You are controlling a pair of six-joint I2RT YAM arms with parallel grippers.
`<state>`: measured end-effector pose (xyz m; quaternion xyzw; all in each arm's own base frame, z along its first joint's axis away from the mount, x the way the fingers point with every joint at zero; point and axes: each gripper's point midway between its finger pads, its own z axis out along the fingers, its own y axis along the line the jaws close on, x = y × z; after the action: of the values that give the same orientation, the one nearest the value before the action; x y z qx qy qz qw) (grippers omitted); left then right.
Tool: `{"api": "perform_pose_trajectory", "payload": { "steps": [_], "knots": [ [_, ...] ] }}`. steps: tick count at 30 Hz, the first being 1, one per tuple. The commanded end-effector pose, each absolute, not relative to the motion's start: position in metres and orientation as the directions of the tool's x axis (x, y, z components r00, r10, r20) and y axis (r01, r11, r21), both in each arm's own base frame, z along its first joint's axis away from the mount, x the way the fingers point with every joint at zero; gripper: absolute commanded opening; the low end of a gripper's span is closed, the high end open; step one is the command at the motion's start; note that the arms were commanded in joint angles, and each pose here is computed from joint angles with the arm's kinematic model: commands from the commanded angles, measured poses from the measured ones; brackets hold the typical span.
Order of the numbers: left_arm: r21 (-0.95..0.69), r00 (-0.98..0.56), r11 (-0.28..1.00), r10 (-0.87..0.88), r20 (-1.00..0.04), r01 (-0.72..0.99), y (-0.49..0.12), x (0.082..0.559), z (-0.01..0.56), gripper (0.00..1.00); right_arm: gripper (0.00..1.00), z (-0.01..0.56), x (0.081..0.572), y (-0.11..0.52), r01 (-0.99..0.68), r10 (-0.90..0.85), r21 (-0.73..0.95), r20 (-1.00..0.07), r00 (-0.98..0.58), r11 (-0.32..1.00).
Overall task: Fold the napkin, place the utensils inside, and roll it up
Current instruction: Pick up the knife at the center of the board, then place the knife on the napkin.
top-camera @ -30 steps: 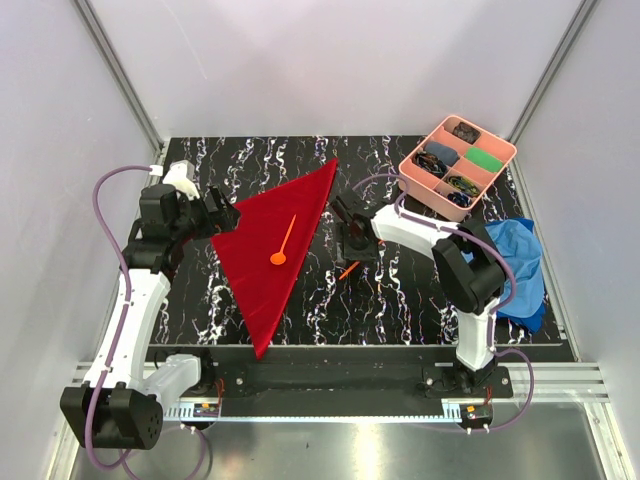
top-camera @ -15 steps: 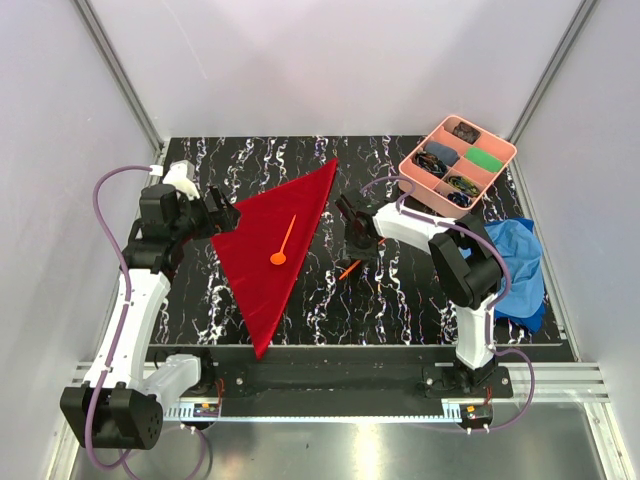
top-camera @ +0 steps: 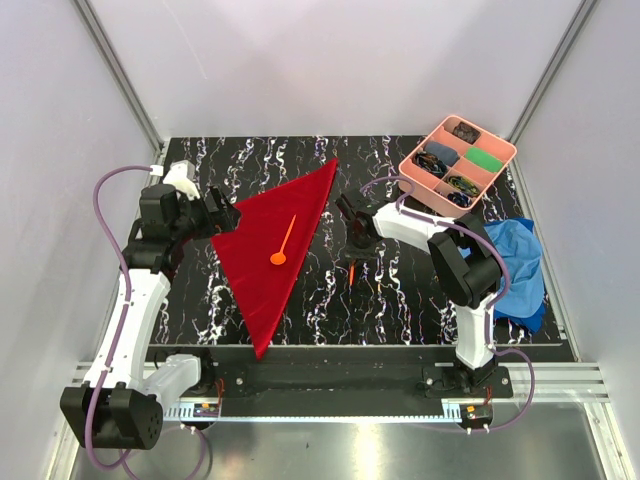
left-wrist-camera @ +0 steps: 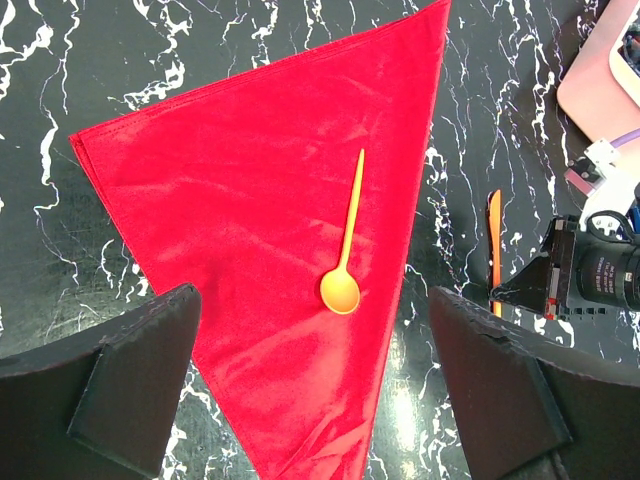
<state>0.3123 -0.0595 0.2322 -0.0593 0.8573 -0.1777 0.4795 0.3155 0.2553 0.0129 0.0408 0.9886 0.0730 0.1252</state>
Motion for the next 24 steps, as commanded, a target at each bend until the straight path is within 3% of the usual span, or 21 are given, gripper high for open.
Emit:
{"api": "perform_pose_trajectory", "payload": {
  "steps": [1,11,24],
  "knots": [
    [-0.381,-0.499,0.918,-0.280,-0.820,0.112,-0.066,0.316,0.244,0.99,0.00,0.014,0.308,0.265,0.014,0.055,0.166,-0.246,-0.968,0.986],
    [-0.385,-0.501,0.915,-0.280,-0.819,0.117,-0.068,0.316,0.244,0.99,0.00,0.066,0.321,0.315,-0.023,0.081,0.300,-0.331,-0.940,0.954],
    [-0.382,-0.497,0.917,-0.279,-0.822,0.116,-0.067,0.316,0.244,0.99,0.00,0.074,0.337,0.409,-0.044,0.132,0.499,-0.313,-0.940,0.866]
  ]
}}
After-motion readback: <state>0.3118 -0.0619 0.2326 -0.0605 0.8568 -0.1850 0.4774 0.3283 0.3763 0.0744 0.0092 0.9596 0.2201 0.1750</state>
